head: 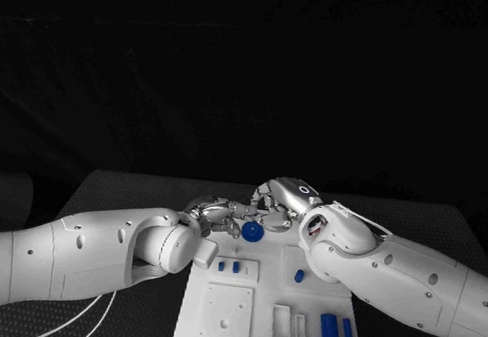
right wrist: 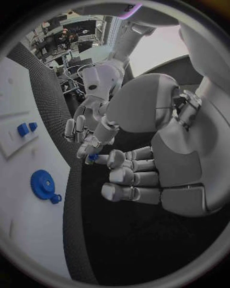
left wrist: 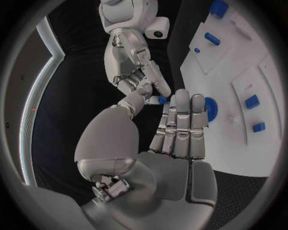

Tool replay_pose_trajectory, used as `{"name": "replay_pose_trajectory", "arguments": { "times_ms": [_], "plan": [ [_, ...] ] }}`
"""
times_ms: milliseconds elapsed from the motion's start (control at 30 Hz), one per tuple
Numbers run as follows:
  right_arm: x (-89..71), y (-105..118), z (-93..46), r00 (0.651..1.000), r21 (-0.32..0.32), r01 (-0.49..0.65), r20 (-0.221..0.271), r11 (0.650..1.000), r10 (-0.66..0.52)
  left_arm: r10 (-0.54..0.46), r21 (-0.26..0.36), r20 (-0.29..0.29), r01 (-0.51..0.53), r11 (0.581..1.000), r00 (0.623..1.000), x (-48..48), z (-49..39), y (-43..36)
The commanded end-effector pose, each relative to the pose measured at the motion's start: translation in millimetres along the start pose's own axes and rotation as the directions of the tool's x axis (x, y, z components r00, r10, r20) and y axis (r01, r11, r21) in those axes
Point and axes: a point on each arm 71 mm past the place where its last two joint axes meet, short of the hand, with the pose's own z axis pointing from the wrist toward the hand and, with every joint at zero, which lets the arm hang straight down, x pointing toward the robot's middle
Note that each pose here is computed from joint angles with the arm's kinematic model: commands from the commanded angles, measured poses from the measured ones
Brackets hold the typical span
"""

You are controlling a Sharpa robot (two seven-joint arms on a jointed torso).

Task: Assemble the parts on the task board

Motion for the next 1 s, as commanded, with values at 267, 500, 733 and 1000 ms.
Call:
{"name": "replay_pose_trajectory", "arguments": {
  "times_ms": [267,500,733,1000],
  "plan": [
    [1.1,0.6,0.0,1.0,0.0,0.003,-0.016,1.0,-0.003,-0.009,0.015,0.004,0.009,1.0,1.0,0.5,0.2,-2.3],
    [1.2,1.6,0.0,1.0,-0.003,0.002,-0.017,1.0,-0.002,-0.008,0.017,0.019,0.008,1.0,1.0,-1.7,0.2,-2.4],
    [1.2,3.0,0.0,1.0,-0.006,0.0,-0.018,1.0,-0.001,-0.007,0.012,0.024,0.007,1.0,1.0,-1.8,0.5,-2.0],
    [1.6,4.1,-0.3,1.0,-0.009,0.0,-0.025,1.0,0.0,-0.006,0.007,0.034,0.006,1.0,0.999,-3.0,1.2,-1.8]
  ]
}}
